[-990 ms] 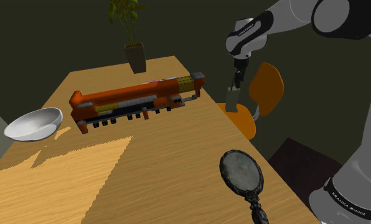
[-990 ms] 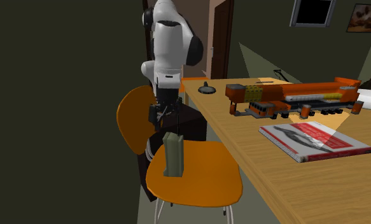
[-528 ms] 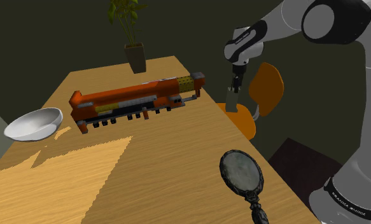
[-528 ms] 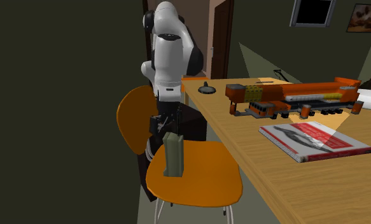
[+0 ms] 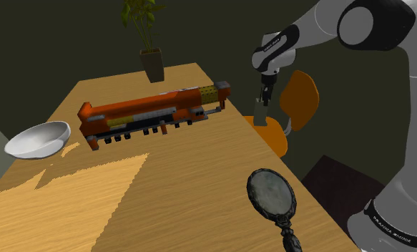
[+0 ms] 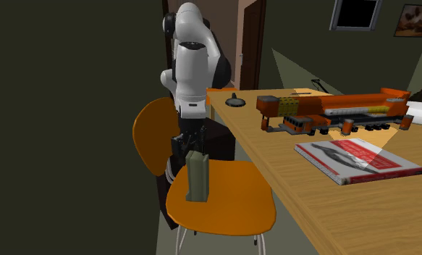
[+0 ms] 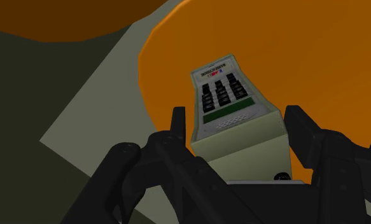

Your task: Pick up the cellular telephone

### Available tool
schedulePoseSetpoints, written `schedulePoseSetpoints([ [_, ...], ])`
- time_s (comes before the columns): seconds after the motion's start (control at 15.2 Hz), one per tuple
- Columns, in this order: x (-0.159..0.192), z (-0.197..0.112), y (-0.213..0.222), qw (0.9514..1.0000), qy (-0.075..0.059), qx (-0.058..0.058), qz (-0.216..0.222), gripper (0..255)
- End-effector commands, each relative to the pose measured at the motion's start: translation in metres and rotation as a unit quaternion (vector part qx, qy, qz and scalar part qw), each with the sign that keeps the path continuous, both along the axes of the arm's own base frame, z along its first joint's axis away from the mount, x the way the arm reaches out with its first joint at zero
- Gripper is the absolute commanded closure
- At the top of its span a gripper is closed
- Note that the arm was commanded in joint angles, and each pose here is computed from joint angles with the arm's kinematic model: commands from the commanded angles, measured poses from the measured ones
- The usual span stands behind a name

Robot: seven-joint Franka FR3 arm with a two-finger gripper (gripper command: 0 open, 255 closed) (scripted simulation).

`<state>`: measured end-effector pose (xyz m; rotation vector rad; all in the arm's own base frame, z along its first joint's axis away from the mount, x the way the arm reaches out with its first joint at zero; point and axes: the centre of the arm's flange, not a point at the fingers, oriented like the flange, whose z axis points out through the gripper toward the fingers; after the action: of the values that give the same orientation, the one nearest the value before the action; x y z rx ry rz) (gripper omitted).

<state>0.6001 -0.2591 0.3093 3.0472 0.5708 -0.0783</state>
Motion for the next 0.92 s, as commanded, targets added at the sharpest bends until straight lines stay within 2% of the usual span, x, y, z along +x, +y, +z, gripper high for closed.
schedulePoseSetpoints([
  [0.0, 0.0, -0.001, 0.0, 1.0, 0.001, 0.0, 0.0, 255],
  [0.2, 0.0, -0.001, 0.0, 1.0, 0.001, 0.0, 0.0, 255],
  [0.86, 0.0, 0.052, 0.0, 1.0, 0.001, 0.0, 0.0, 255],
])
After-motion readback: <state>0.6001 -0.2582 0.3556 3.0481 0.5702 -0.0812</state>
